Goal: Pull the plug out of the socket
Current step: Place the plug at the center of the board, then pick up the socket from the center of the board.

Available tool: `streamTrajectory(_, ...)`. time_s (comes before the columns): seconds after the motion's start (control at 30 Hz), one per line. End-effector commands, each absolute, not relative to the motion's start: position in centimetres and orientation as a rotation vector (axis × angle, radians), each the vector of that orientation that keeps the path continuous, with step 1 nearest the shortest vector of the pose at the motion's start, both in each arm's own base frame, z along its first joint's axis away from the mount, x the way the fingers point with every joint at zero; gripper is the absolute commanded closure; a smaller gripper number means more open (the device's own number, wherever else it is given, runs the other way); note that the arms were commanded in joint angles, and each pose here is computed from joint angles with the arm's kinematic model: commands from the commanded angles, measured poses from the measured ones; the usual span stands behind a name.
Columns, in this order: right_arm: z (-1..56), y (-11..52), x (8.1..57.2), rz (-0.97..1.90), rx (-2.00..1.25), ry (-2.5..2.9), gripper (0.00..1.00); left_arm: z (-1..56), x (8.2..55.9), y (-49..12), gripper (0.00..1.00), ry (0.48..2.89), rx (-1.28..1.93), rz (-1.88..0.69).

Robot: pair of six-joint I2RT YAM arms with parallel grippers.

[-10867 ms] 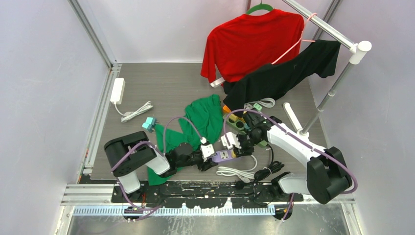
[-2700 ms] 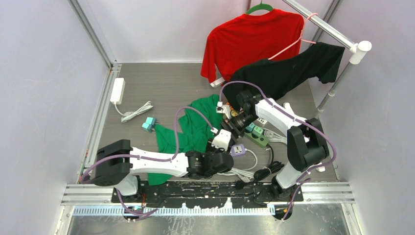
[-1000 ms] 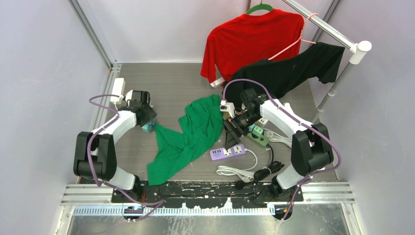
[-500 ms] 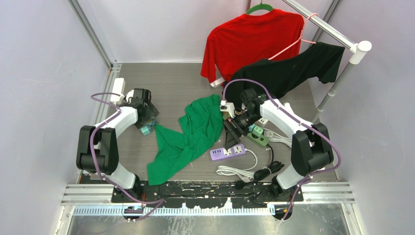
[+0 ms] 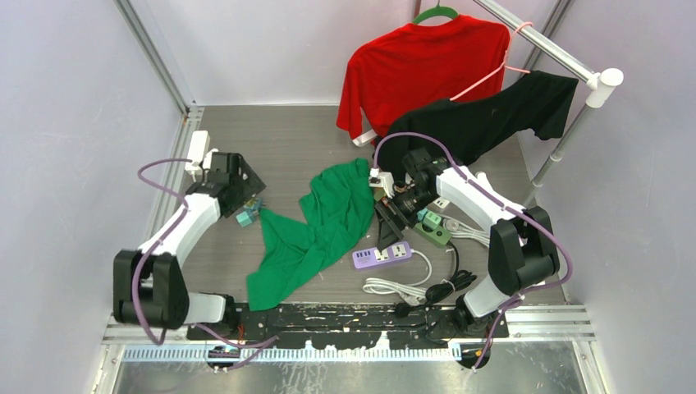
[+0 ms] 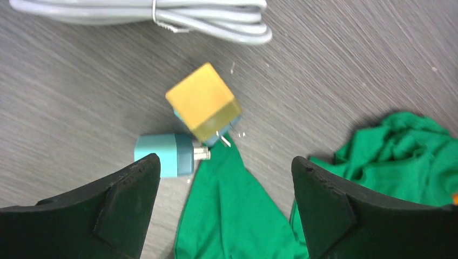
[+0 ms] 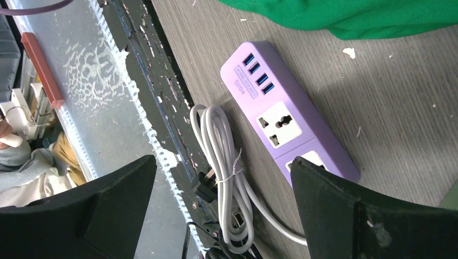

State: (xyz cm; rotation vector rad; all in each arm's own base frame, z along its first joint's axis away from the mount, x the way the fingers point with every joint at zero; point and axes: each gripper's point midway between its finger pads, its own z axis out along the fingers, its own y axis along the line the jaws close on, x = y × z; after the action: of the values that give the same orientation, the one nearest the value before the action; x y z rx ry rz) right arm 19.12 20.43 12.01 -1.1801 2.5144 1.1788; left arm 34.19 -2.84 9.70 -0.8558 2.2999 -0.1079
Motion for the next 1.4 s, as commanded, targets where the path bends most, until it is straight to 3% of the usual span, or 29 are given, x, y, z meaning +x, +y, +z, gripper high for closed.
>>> streamTrajectory(0.0,13.3,20.5,19.2,1.165,-1.197,2.442,0.01,12.4,32.8,-4.2,0.09,2.226,-0.778,-0.268)
streamTrajectory(0.4,13.7,20.3,18.9,1.159,-1.241,2.406,0.01,17.9,28.7,-13.1,0.05,2.004,-0.435,-0.992)
streamTrajectory(0.67,13.8,20.1,18.8,1.148,-1.267,2.394,0.01,19.4,25.0,-20.1,0.08,1.934,-0.095,-1.212)
streamTrajectory(1.1,14.6,19.3,18.4,1.078,-1.331,2.337,0.01,19.1,16.4,-29.4,0.11,1.641,0.546,-1.233)
streamTrajectory(1.37,15.4,18.7,18.2,1.035,-1.360,2.286,0.01,14.5,16.1,-31.6,0.03,1.734,0.761,-0.899)
